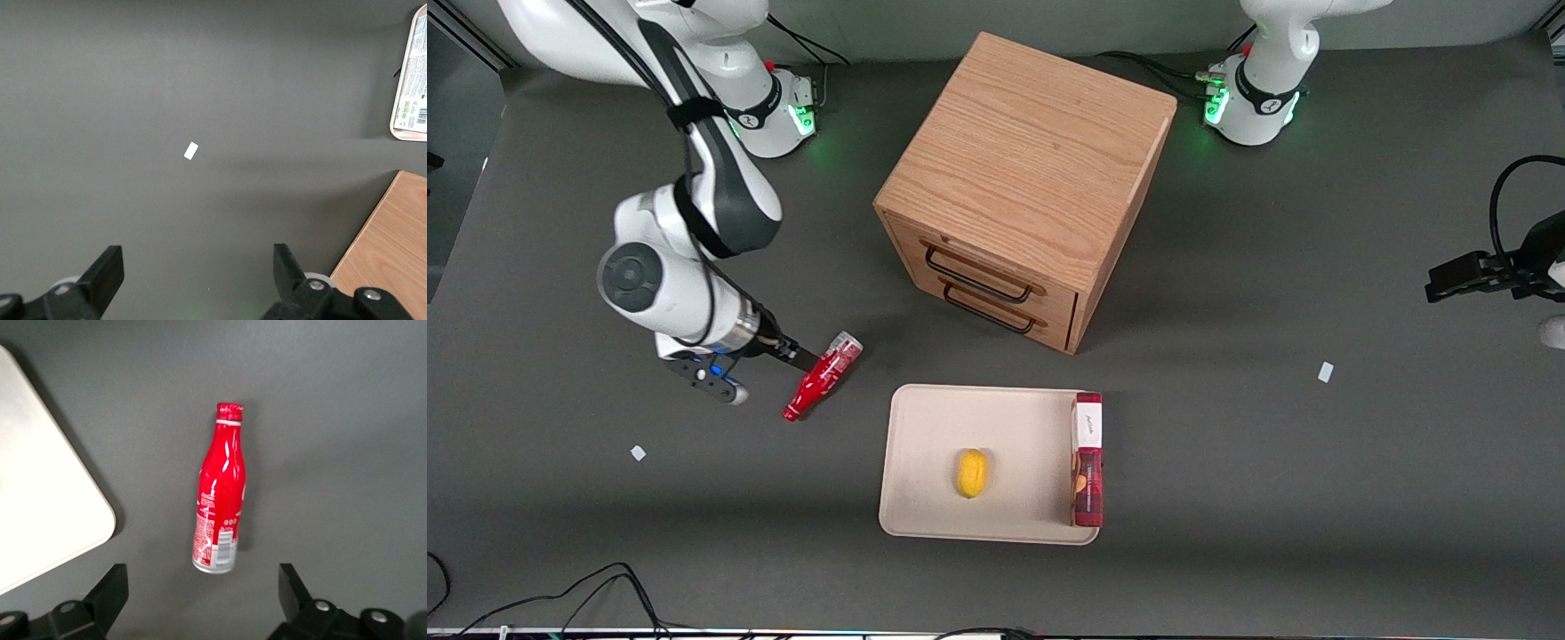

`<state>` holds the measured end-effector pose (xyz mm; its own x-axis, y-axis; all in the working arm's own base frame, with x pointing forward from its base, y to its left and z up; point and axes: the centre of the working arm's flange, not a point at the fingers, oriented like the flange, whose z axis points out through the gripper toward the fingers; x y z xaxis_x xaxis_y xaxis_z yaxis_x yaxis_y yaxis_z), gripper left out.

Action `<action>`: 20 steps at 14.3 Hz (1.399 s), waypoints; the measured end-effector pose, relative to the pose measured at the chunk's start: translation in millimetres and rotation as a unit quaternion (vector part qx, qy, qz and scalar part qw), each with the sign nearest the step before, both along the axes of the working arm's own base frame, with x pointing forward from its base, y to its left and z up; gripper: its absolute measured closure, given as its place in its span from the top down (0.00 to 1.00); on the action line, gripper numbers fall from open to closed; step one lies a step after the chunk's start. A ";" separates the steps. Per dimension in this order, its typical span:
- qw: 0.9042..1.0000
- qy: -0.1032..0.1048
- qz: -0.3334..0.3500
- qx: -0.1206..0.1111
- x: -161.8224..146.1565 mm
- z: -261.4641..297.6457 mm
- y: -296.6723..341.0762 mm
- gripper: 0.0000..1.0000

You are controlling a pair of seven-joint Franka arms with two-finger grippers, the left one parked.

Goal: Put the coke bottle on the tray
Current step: 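Lower the right gripper over the bottle and close it around the bottle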

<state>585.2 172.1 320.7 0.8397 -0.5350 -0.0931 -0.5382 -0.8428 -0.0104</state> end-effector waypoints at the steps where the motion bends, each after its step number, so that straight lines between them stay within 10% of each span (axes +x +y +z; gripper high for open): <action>1: 1.000 0.000 -0.009 0.000 -2.2 -16.6 2.3 1.00; 20: 0.999 -0.005 -0.032 0.000 -10.9 -133.2 -3.4 0.96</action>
<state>574.3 168.6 187.5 0.8042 -0.5880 -0.0861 -0.5913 -0.8063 -0.0164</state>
